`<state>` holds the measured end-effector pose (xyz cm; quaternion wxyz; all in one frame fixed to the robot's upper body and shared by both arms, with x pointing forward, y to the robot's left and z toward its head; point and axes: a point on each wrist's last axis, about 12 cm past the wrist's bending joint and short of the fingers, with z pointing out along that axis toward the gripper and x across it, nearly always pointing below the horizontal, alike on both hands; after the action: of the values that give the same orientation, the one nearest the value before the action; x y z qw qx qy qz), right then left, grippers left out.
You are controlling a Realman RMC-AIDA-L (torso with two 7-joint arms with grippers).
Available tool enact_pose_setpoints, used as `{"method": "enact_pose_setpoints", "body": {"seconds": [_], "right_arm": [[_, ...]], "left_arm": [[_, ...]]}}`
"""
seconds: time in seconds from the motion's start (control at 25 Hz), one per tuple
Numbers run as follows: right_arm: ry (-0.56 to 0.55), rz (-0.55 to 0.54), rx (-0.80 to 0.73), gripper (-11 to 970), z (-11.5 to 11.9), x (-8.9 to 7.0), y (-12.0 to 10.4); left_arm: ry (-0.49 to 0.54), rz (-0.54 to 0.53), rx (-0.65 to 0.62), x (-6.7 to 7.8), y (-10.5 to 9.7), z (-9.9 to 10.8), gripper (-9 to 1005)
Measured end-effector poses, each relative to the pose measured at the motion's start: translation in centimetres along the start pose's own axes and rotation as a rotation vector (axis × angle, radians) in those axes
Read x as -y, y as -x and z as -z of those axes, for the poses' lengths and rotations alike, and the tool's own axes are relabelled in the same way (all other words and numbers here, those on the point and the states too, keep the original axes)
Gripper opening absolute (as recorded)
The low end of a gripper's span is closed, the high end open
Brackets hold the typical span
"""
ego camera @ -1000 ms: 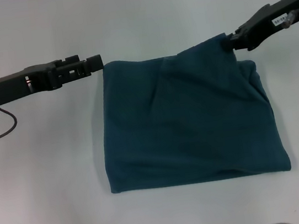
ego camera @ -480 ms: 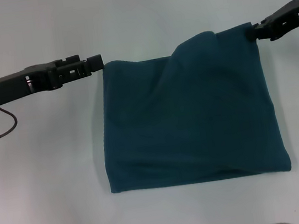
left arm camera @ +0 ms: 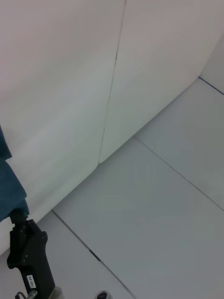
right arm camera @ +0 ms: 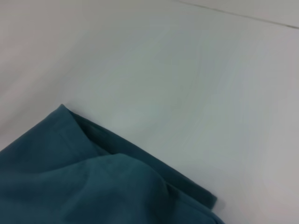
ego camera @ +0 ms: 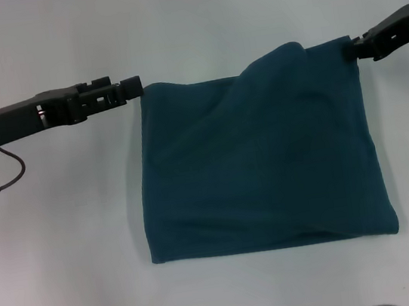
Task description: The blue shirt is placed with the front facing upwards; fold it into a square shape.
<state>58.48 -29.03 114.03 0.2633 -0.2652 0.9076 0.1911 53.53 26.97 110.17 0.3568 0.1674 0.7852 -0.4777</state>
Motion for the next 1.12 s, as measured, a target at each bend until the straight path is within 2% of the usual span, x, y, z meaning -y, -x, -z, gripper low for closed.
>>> {"method": "enact_pose_setpoints", "body": {"seconds": [0.24, 0.44, 0.48, 0.56, 0.84, 1.12], "right_arm": [[-0.012, -0.082, 0.031, 20, 0.5, 0.8, -0.9], [-0.037, -0.136, 0.118, 191, 2.1, 2.1, -1.4], [-0.026, -0.136, 0.133, 273, 2.4, 2.1, -1.4], [0.028, -0.119, 0.148, 436, 2.5, 1.6, -1.4], [0.263, -0.036, 0.182, 593, 2.6, -1.2, -1.4], [0.345, -0.054, 0.143, 740, 1.1, -1.8, -2.5]], "left_arm": [[-0.001, 0.0, -0.002, 0.0, 0.0, 0.0, 968], [0.001, -0.003, 0.0, 0.0, 0.1, 0.1, 968], [0.002, -0.003, 0.0, -0.1, 0.1, 0.1, 968], [0.002, -0.005, 0.001, -0.1, 0.1, 0.1, 969], [-0.02, -0.015, -0.002, 0.1, 0.5, -1.1, 969], [-0.022, -0.017, 0.002, 0.0, 0.7, -2.5, 968]]}}
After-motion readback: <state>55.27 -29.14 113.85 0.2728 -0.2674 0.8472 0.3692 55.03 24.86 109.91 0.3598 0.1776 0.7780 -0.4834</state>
